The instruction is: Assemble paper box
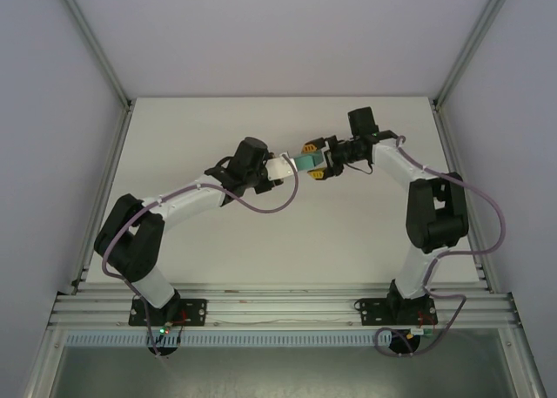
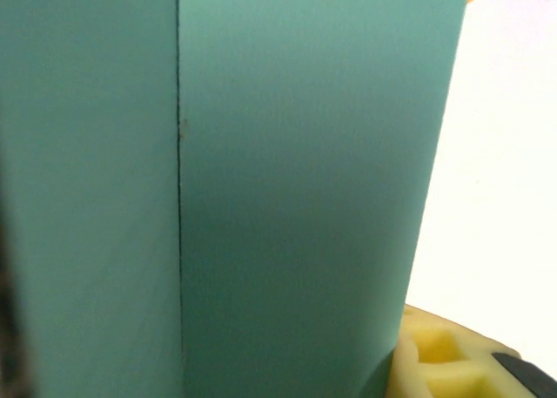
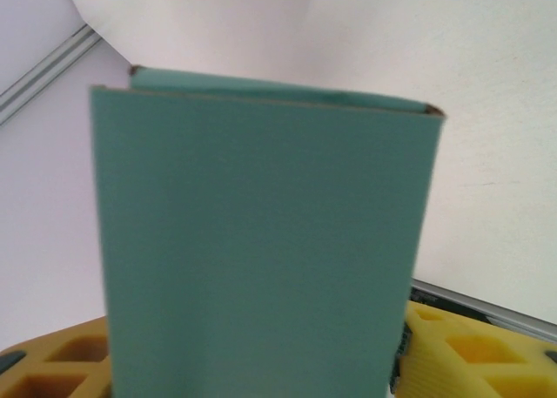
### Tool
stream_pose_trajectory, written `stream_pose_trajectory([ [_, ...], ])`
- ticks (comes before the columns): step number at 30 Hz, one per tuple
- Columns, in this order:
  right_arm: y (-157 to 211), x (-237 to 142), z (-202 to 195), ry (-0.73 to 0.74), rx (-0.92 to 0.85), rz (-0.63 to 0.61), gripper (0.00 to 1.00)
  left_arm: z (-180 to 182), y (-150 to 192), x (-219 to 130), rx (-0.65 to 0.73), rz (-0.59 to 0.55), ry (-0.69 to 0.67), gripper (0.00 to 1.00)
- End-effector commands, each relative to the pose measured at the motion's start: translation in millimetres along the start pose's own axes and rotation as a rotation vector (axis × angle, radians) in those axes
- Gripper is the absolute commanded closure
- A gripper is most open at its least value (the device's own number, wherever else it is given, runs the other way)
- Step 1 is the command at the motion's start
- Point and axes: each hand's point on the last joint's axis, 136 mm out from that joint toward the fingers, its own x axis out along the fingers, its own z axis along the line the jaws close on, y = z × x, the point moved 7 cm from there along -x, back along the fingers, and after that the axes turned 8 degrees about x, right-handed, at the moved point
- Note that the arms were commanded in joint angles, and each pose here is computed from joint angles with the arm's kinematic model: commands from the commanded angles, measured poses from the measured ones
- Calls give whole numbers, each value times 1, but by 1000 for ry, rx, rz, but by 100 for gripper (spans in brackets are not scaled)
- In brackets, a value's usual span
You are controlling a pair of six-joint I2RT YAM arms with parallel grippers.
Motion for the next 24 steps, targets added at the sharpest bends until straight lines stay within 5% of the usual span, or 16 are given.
stream_pose_trajectory([
  [1, 18, -5, 2, -21, -31, 38, 36, 19, -12, -17, -12, -47, -103, 63],
  [4, 17, -8, 2, -29, -61, 10, 0, 20, -12, -20, -2, -35, -93, 65],
  [8, 9, -35, 3, -15, -163, -168, 0, 11, -9, -23, 31, -3, 1, 65],
  [18, 16, -127, 6, 325, -630, -878, 0, -32, 8, -25, 104, 152, 492, 66],
  [21, 26, -135, 8, 383, -862, -965, 0, -46, 12, -28, 132, 142, 651, 66],
  [24, 37, -127, 7, 275, -1105, -924, 0, -50, 14, -26, 111, 172, 776, 66],
])
